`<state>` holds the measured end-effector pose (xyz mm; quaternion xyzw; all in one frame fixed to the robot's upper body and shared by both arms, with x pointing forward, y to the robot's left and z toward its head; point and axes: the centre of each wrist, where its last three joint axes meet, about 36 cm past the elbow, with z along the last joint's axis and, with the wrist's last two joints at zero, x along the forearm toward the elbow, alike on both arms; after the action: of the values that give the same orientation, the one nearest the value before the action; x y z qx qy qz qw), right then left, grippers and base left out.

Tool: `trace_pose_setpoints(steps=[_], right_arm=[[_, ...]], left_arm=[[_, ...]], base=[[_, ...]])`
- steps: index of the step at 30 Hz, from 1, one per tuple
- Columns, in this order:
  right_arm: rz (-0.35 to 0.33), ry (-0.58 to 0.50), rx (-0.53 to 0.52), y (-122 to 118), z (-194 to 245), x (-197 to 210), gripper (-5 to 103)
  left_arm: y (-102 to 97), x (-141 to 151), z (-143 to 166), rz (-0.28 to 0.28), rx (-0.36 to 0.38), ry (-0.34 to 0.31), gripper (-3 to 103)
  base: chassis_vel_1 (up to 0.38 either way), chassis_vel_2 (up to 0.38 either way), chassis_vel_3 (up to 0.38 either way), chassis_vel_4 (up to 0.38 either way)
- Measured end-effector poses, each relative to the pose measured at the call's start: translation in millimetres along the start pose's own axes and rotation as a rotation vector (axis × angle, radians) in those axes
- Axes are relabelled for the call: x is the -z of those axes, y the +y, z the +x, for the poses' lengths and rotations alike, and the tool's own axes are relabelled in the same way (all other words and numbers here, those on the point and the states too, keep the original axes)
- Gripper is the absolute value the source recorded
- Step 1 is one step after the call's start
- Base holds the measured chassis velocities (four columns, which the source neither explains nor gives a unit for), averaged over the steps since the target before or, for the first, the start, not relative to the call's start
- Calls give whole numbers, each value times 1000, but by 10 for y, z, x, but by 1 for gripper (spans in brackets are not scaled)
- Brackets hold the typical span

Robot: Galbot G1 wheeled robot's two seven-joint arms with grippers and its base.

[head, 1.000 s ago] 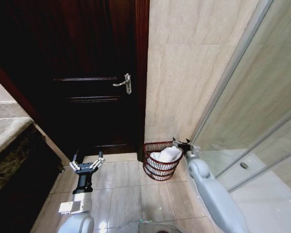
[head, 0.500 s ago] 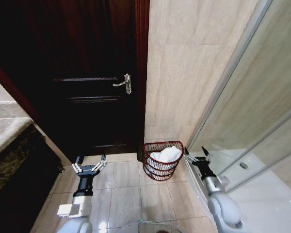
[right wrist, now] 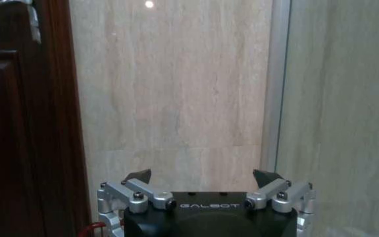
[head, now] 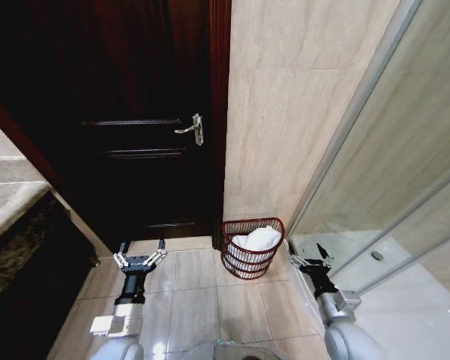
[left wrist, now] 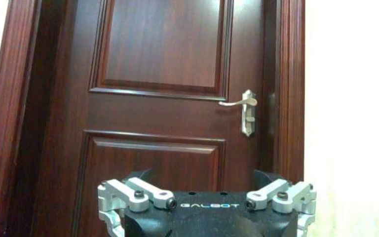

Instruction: Discard the used towel into the hamper.

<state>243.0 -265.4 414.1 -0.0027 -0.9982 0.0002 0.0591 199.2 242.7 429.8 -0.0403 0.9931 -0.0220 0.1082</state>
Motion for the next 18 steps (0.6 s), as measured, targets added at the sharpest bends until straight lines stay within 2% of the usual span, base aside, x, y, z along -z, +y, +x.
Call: trace_pose_setpoints(steps=[18], right_arm=[[-18,19,-9,85,150,-64,100]], left_arm=[[19,-40,-11,-1,6,-1,100]], base=[[71,-72,-74,78]])
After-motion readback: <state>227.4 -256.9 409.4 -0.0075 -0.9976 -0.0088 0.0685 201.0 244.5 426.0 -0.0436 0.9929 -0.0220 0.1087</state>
